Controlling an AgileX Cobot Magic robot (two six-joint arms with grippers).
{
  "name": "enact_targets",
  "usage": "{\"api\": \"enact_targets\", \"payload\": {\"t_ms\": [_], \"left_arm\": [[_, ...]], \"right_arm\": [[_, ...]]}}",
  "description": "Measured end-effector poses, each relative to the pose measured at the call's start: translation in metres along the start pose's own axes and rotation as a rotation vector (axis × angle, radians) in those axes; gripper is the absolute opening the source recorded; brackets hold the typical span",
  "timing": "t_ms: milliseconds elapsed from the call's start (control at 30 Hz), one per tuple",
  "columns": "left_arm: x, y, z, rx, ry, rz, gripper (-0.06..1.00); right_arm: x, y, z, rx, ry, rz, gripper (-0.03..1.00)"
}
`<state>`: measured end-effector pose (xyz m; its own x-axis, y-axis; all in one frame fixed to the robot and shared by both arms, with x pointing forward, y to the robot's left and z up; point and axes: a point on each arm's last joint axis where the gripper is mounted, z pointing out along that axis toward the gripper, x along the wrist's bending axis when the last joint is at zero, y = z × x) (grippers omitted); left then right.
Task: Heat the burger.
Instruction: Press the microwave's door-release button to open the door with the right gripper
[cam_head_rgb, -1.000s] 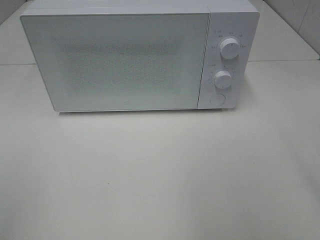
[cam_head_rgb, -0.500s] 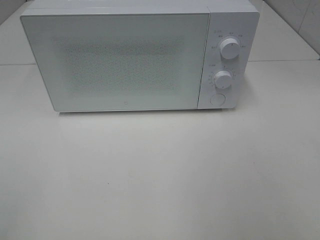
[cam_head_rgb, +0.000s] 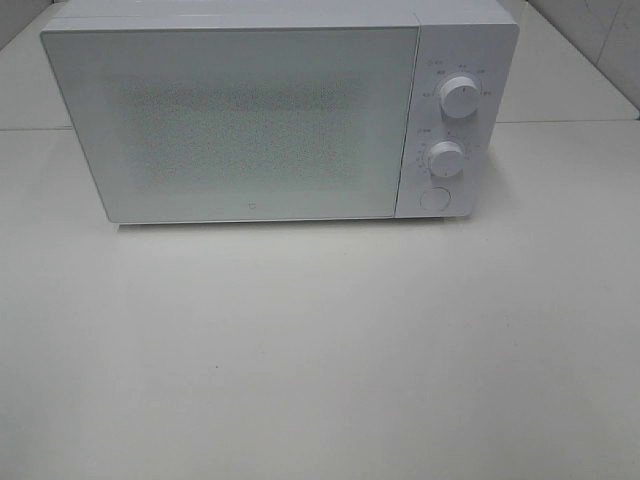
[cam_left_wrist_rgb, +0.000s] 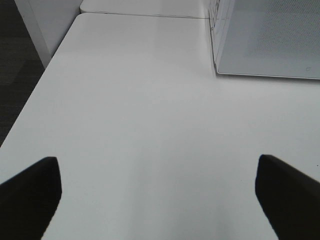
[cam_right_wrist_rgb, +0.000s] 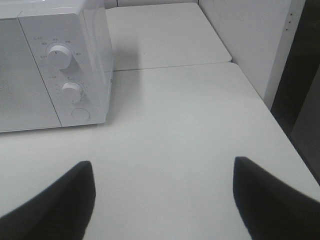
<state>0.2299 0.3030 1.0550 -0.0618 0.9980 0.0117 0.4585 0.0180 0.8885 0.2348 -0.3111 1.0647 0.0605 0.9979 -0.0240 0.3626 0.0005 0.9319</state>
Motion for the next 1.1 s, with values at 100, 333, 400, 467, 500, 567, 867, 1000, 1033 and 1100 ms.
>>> {"api": "enact_targets", "payload": {"t_ms": [100, 333, 400, 467, 500, 567, 867, 1000, 1033, 1100], "left_arm": [[0.0, 0.0, 0.0, 0.0, 0.0, 0.0, 0.97], [0.0, 0.0, 0.0, 0.0, 0.0, 0.0, 0.97], [0.0, 0.0, 0.0, 0.0, 0.0, 0.0, 0.97], [0.0, 0.0, 0.0, 0.0, 0.0, 0.0, 0.97], [0.0, 0.0, 0.0, 0.0, 0.0, 0.0, 0.97], [0.0, 0.0, 0.0, 0.0, 0.0, 0.0, 0.97], [0.0, 0.0, 0.0, 0.0, 0.0, 0.0, 0.97], [0.0, 0.0, 0.0, 0.0, 0.0, 0.0, 0.97], [0.0, 0.0, 0.0, 0.0, 0.0, 0.0, 0.97], [0.0, 0.0, 0.0, 0.0, 0.0, 0.0, 0.97]], "right_arm": [[0.004, -0.001, -0.001, 0.009, 0.015, -0.007, 0.76], [0.008, -0.005, 0.0, 0.038, 0.062, -0.018, 0.76], [0.01, -0.012, 0.004, 0.093, 0.071, -0.013, 0.76], [0.01, -0.014, 0.004, 0.104, 0.072, -0.013, 0.76], [0.01, -0.014, 0.004, 0.104, 0.072, -0.013, 0.76], [0.01, -0.014, 0.004, 0.104, 0.072, -0.013, 0.76], [0.01, -0.014, 0.004, 0.104, 0.072, -0.013, 0.76], [0.01, -0.014, 0.004, 0.104, 0.072, -0.013, 0.76], [0.01, -0.014, 0.004, 0.104, 0.072, -0.013, 0.76], [0.01, -0.014, 0.004, 0.104, 0.072, -0.013, 0.76]]}}
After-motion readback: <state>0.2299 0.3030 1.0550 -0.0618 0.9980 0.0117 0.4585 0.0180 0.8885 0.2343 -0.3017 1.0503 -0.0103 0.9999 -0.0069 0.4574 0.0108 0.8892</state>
